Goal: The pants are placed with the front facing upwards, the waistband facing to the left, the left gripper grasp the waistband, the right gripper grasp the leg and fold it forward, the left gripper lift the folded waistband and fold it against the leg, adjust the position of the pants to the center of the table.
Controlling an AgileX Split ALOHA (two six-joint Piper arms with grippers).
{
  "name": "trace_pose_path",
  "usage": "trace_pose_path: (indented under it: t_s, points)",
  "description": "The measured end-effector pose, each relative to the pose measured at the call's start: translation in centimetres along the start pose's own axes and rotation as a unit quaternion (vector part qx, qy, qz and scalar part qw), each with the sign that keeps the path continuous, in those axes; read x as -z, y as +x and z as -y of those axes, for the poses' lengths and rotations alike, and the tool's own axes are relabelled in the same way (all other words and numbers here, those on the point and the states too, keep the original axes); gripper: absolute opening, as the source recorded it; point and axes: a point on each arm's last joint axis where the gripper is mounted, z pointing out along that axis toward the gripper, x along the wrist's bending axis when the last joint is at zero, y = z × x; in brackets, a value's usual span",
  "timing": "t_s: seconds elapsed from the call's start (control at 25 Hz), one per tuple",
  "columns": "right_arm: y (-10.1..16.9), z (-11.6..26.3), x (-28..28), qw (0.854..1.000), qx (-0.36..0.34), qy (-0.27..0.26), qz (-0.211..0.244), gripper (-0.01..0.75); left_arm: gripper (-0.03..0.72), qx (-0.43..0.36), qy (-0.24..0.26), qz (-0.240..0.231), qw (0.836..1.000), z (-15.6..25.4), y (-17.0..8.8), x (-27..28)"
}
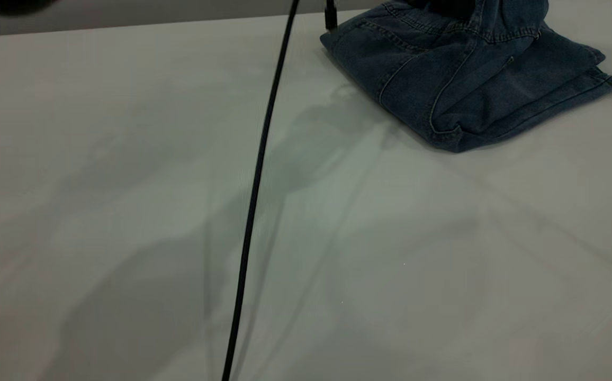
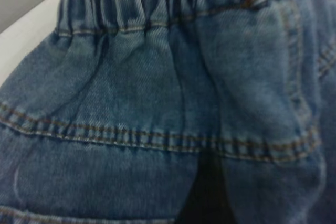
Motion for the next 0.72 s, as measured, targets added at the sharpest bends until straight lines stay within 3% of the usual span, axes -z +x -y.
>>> trace_pose_path:
  t_s: [0.28, 0.72]
  points:
    - [0.1, 0.0, 0.0, 1.000, -0.001, -0.001, -0.003, 0.480, 0.531, -0.011, -0.035, -0.026, 0.999, 1.2, -0.4, -2.1]
    - [0.1, 0.0, 0.0, 1.000, 0.001, -0.001, -0.003, 0.480, 0.498, -0.037, -0.022, -0.029, 0.999, 3.8, -0.9, -4.5]
